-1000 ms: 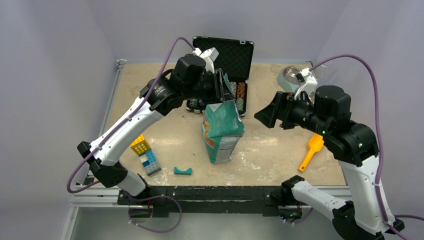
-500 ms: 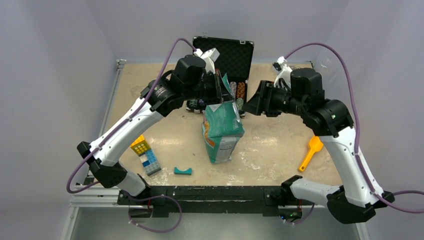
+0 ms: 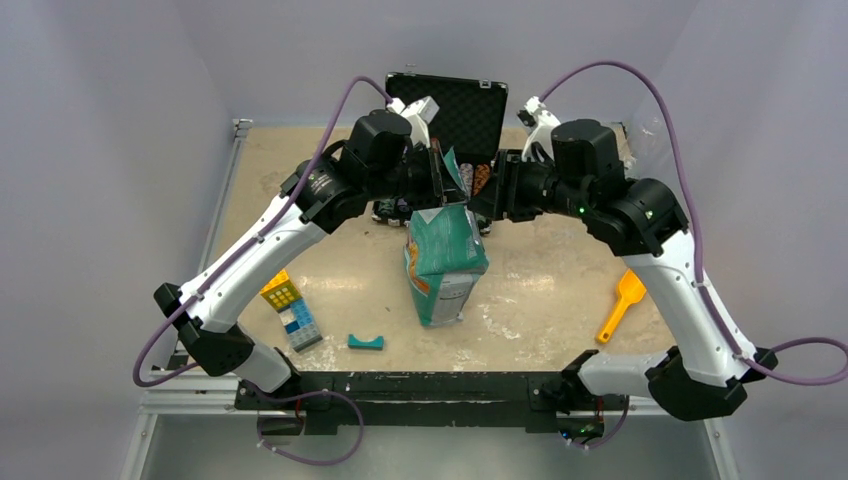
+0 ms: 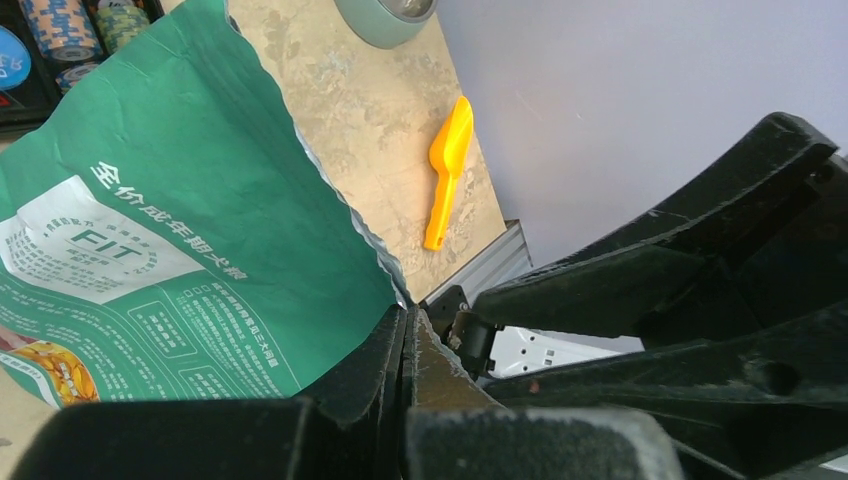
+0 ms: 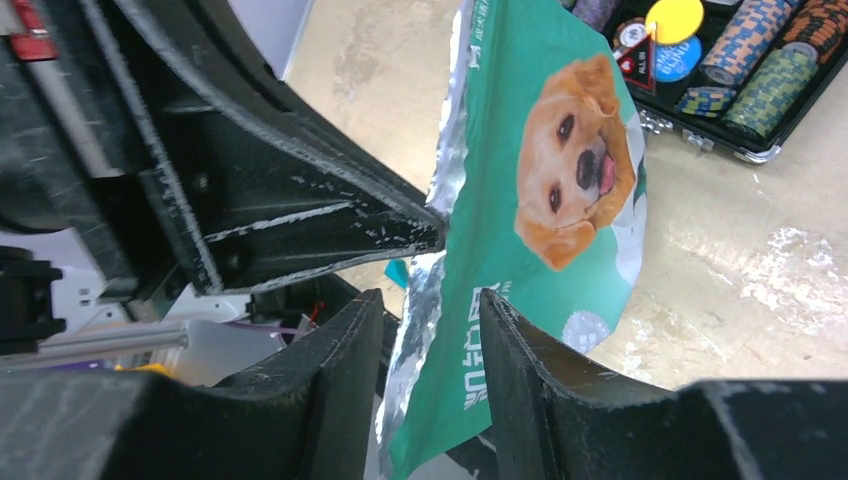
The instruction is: Serve the pet food
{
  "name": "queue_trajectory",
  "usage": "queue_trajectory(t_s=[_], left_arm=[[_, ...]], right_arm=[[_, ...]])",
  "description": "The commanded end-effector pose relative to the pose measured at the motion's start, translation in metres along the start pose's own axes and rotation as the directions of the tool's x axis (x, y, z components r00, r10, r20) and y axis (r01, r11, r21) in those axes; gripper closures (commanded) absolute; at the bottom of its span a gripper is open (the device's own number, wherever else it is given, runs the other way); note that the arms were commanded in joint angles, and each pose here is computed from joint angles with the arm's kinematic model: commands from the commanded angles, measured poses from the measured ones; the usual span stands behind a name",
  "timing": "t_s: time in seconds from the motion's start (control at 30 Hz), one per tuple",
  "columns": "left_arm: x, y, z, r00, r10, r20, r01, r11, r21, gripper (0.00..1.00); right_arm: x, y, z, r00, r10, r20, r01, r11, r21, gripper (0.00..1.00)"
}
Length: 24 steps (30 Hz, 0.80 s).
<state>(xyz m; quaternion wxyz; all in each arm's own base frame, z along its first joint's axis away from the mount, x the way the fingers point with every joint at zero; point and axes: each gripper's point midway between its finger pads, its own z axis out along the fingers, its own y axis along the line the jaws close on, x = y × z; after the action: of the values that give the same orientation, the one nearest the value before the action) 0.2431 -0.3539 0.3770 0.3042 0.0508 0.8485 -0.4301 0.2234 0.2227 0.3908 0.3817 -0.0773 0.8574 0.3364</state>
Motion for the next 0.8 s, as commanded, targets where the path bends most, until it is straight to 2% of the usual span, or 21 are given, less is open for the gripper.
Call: queue_trajectory(t_s=[0.0,0.3,0.43,0.6,0.77], left_arm=[[-0.006,-0.014,-0.018,1.000,-0.010,0.025,0.009,0.999,0.040,1.00],[-0.004,-0.007,-0.018,1.000,-0.028,0.007,0.028,1.000,-0.009,1.00],[-0.003,-0.005,-0.019,1.000,-0.004,0.006,0.004,1.000,-0.016,1.00],[0.000,0.001,-0.020,1.000,0.021,-0.003,-0.021,0.999,-0.037,1.00],[-0.001,-0.009,-0.020,1.000,0.028,-0.012,-0.027,1.000,0.013,1.00]], right_arm=[[-0.002,-0.005,0.006,0.998,-0.061,0.008,0.060,0.997,0.057,0.56],[0.006,-0.016,0.015,0.992,-0.128,-0.025,0.130,0.977,0.167,0.66],[0.001,-0.016,0.010,0.991,-0.136,-0.001,0.134,0.975,0.179,0.66],[-0.007,-0.012,0.003,0.988,-0.150,0.023,0.144,0.974,0.172,0.62],[-0.010,0.005,-0.004,0.988,-0.149,0.034,0.146,0.985,0.096,0.53]])
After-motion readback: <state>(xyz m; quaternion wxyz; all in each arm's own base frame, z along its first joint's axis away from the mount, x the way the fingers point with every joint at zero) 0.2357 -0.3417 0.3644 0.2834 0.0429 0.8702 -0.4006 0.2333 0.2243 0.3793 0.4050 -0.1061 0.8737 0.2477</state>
